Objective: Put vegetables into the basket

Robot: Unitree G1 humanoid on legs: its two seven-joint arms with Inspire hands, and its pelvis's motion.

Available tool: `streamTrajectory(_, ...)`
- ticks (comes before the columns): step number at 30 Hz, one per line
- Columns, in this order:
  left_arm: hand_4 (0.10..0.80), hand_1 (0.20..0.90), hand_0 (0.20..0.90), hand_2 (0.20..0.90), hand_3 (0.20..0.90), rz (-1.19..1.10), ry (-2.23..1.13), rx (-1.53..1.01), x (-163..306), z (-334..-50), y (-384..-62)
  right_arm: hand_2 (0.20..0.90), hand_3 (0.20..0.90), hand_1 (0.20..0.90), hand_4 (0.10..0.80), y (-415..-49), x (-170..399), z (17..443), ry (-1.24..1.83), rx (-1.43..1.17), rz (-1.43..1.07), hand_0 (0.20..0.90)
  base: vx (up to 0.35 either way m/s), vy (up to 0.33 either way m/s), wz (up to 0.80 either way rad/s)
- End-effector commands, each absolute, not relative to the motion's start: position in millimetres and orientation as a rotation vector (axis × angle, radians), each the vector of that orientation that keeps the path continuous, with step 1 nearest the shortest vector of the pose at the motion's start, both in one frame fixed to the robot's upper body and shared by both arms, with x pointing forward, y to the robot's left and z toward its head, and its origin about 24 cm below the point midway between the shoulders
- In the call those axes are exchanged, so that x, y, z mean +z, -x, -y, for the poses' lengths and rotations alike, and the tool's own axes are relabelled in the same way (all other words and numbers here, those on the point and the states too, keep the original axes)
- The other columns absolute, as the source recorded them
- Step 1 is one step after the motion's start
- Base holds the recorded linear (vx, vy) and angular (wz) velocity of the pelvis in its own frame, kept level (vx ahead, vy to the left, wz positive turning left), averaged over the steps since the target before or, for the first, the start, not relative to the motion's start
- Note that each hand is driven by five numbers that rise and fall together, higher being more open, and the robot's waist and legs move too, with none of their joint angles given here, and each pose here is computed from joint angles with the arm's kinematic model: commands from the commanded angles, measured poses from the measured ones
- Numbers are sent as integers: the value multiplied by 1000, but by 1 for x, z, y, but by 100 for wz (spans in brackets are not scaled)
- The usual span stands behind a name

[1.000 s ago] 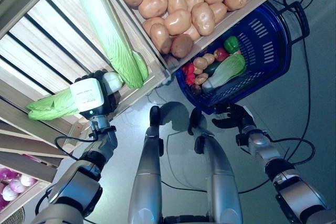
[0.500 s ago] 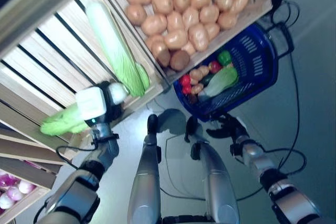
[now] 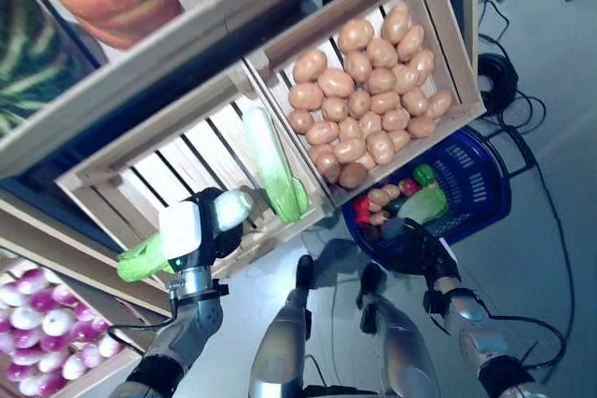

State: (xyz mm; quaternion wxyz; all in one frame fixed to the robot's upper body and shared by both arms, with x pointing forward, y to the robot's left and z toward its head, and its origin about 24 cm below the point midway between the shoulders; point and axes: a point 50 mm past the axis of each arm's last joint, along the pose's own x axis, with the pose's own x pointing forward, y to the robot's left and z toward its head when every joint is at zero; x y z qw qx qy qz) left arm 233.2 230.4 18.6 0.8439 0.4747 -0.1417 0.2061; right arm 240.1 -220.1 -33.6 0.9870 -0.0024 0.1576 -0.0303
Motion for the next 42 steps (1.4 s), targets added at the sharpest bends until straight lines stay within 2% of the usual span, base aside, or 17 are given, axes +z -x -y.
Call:
streamTrajectory(1,400,300,300,300,300,430,-877,406,46,-236,-231,900,900,900,800,-222,-23,226,33,-25,-225,900,171,-5,11)
streamTrajectory(4,400,300,300,300,300,477,-655,245,65,-222,-228,900,900,900,800,-217,-9,227,13,-8,-146,900,153,-3,12)
streamTrajectory(9,400,300,300,300,300,426,-255,-121,81,-198,-228,900,900,900,800,-213,18,219,-54,123,-4,900,138,-18,1)
streamTrajectory(21,400,300,300,300,300,223,246,-724,86,-149,-236,900,900,900,800,-224,58,186,-197,481,130,900,64,-5,-3)
streamTrajectory(30,400,300,300,300,300,145,388,-909,86,-129,-228,900,900,900,800,-224,63,172,-220,604,99,900,29,-2,-5)
streamTrajectory(42,400,300,300,300,300,291,320,-890,113,-138,-235,900,900,900,800,-222,58,164,-286,751,-38,900,26,-5,-5)
